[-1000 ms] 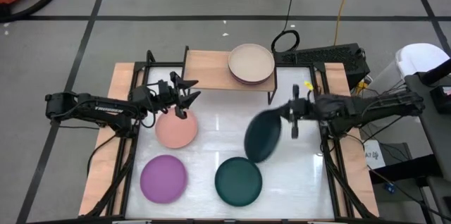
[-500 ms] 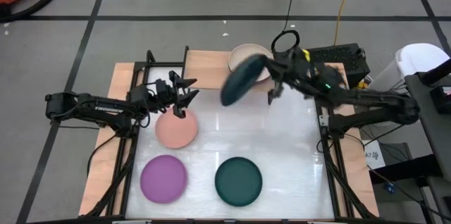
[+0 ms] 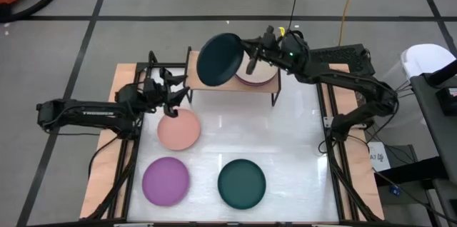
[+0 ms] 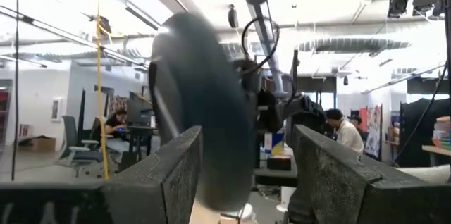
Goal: Place and stack plates onto a shelf
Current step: Put the black plate on the shelf
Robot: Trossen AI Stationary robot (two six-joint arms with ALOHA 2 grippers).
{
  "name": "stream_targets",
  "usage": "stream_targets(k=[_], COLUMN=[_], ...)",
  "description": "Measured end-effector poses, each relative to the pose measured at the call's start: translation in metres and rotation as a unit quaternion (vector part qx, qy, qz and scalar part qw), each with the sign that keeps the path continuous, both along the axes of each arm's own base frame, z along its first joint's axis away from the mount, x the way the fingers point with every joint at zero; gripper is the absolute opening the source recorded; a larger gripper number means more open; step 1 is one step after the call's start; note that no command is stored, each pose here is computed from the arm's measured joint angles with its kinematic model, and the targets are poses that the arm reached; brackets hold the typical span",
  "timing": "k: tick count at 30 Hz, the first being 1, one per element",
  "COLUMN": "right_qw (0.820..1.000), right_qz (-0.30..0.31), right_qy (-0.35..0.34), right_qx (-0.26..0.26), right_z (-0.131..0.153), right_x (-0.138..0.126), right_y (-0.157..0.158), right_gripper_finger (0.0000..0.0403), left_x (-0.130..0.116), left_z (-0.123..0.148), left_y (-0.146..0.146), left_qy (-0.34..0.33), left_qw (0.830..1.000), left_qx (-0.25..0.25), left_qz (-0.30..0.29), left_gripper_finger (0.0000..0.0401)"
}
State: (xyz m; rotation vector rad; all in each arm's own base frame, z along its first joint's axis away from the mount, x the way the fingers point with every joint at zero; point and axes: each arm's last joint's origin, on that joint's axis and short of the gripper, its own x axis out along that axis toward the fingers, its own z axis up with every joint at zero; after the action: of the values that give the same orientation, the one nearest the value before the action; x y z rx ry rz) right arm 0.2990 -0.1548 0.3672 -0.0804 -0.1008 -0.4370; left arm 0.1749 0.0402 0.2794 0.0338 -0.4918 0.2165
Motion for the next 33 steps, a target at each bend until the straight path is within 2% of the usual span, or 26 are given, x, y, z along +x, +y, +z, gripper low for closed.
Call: stream_targets(k=[5, 15, 24, 33], right_qw=[0.999, 0.998, 0.993, 0.992], right_qz=[0.025, 0.014, 0.004, 0.005], right_qy=[-0.020, 0.034, 0.098, 0.111], right_qx=[0.026, 0.054, 0.064, 0.058], right_z=[-0.012, -0.058, -0.102, -0.109], right_x=[0.014, 0.051, 0.065, 0.068], right_y=[-0.023, -0.055, -0.069, -0.070], right_gripper_finger=[0.0000, 0.0000, 0.0000, 0.0000], left_x=[-0.003, 0.009, 0.009, 0.009], left_z=[0.000, 0.020, 0.028, 0.028], left_y=[0.000, 0.008, 0.007, 0.007], left_qy=[0.019, 0.106, 0.086, 0.086], left_qw=[1.000, 0.993, 0.996, 0.996], left_qx=[-0.006, -0.047, -0.038, -0.037], left_qz=[0.001, 0.009, 0.007, 0.007], left_gripper_finger=[0.0223, 0.0223, 0.0223, 0.0223])
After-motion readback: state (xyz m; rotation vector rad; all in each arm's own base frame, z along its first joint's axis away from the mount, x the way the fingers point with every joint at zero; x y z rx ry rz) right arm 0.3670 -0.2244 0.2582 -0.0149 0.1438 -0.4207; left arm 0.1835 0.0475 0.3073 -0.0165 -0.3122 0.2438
